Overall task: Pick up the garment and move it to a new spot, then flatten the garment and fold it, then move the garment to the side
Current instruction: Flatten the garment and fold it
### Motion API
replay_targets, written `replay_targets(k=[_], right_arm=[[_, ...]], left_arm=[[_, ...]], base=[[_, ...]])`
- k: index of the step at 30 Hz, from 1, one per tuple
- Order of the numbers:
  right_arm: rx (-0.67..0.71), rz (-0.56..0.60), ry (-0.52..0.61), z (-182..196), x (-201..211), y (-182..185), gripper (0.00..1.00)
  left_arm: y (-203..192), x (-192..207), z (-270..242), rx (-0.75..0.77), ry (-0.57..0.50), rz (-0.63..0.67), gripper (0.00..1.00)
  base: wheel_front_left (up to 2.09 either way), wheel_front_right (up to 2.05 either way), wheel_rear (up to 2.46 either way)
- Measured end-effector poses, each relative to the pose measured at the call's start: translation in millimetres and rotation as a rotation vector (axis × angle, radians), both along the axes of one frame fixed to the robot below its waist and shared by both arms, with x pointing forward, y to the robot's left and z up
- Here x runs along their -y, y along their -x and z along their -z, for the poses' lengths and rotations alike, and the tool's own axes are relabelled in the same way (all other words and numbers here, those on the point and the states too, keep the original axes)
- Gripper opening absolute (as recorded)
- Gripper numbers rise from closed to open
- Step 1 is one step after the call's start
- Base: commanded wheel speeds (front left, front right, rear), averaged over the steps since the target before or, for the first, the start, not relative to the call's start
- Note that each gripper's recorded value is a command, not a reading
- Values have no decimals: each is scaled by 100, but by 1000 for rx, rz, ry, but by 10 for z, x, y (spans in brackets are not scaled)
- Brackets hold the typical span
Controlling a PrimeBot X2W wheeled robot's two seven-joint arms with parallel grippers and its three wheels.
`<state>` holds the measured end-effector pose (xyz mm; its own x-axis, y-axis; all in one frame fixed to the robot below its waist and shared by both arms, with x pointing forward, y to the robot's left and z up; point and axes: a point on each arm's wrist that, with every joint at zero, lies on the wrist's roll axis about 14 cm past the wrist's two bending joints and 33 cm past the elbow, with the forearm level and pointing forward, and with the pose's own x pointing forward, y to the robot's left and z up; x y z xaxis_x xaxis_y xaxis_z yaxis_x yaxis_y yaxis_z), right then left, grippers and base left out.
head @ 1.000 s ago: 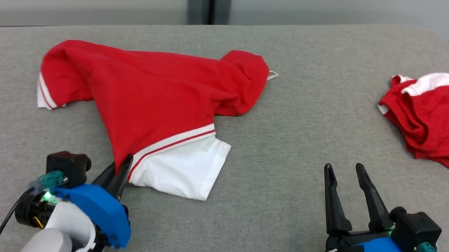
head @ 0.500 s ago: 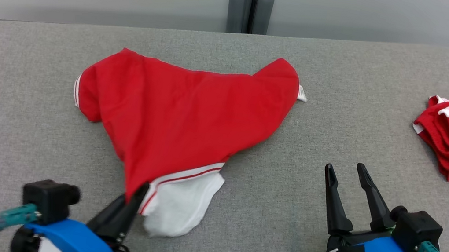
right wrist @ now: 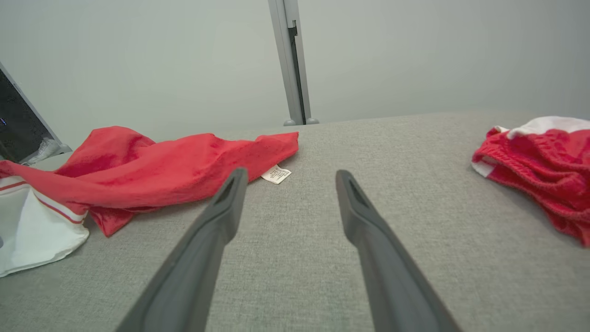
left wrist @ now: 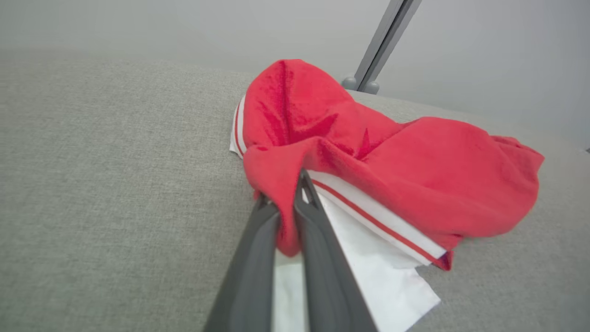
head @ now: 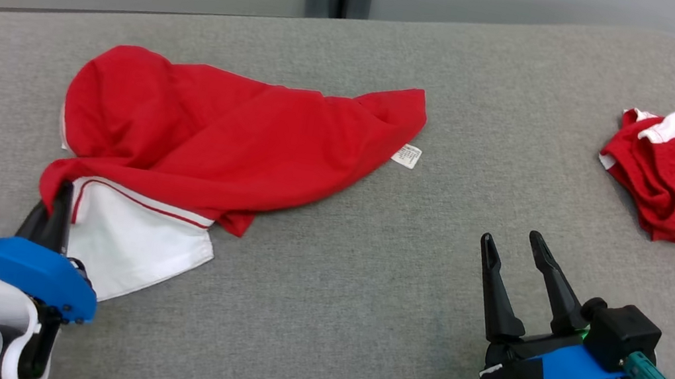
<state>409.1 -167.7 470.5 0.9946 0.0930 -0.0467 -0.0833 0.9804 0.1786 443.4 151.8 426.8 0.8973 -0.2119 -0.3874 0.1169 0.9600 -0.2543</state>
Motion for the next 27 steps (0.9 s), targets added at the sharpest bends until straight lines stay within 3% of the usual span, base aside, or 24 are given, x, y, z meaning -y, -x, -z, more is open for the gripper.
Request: replay_targets(k=[1,2,3,4,5,11,23,27], right_arm=[[-6,6,1,18,22,6,100],[-10,14,3,32,48,13,100],[-14,19,5,46,68,20,100],[-17,26,7,55,93,26,100],[-19,30,8,59,106,33,100],[-9,55,9,36,186,47,100],[45,-16,6,-178,-59,-9,100],[46,-24,4,-198,-89,5,100]], left_arm=[[-48,-17,52,-3,-1,-14,0],[-77,-33,124,-14,-10,-21,18],[-106,-59,186,-23,-15,-32,38],[-125,-74,237,-29,-19,-40,81],[-130,-92,287,-36,-25,-44,100],[-105,-122,343,-9,-31,-46,100],[185,-227,-358,329,-73,-58,100],[251,-224,-459,373,-73,-63,100]], base=[[0,0,0],[0,0,0],[0,0,0],[0,0,0],[0,0,0],[0,0,0],[0,0,0],[0,0,0]])
